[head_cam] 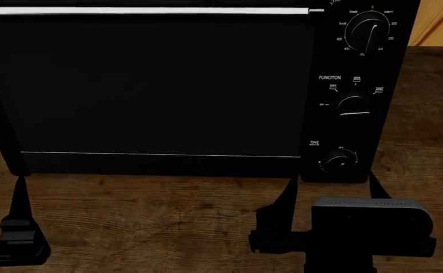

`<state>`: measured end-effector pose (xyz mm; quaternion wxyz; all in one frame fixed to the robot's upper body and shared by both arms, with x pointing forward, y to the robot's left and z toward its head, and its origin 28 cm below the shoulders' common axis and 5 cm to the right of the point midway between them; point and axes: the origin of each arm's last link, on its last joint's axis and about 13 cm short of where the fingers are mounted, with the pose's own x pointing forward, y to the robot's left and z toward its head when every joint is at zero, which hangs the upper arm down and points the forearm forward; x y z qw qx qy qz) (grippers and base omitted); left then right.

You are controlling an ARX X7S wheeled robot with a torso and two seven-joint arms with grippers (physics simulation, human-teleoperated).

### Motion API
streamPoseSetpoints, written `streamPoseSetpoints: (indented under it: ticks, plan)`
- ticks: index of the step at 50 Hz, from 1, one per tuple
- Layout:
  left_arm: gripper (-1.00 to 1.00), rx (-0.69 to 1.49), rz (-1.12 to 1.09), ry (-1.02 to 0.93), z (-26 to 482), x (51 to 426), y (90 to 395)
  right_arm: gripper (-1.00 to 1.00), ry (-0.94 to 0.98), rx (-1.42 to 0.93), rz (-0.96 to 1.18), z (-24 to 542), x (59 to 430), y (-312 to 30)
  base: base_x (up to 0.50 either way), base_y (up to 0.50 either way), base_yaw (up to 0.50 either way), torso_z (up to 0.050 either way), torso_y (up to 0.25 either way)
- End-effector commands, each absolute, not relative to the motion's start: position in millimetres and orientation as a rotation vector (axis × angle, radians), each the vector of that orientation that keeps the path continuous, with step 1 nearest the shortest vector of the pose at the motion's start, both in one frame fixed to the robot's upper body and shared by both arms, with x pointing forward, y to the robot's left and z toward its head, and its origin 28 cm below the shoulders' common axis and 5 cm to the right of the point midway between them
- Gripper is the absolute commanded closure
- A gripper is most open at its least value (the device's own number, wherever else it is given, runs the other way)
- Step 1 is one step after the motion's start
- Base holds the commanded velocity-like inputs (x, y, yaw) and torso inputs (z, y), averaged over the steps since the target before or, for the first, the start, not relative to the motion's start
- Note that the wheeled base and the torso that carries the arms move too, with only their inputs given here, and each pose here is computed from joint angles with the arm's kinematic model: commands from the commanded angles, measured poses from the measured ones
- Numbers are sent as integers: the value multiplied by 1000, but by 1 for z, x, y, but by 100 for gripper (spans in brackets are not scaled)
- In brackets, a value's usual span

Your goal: Turn on the toaster oven by setting the timer.

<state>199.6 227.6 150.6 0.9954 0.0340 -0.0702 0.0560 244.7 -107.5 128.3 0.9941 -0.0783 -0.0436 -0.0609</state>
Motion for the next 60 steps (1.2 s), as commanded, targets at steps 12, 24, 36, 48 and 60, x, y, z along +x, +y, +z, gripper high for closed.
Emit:
streamPoseSetpoints:
  ticks: [12,24,36,48,60]
  plan:
    - [-100,80,140,-121,139,192,230,-100,-83,-195,-145,125,243,-109,0,0,0,0,0]
    - [-100,81,121,-104,136,191,228,-100,-60,-199,-145,120,260,-111,0,0,0,0,0]
    - [-100,81,120,-101,135,191,228,-100,-24,-207,-182,108,281,-117,0,0,0,0,0]
    - [-100,84,117,-98,133,191,227,-100,-21,-213,-200,109,293,-120,0,0,0,0,0]
    - [-100,85,115,-94,132,191,226,-100,-23,-209,-195,108,304,-120,0,0,0,0,0]
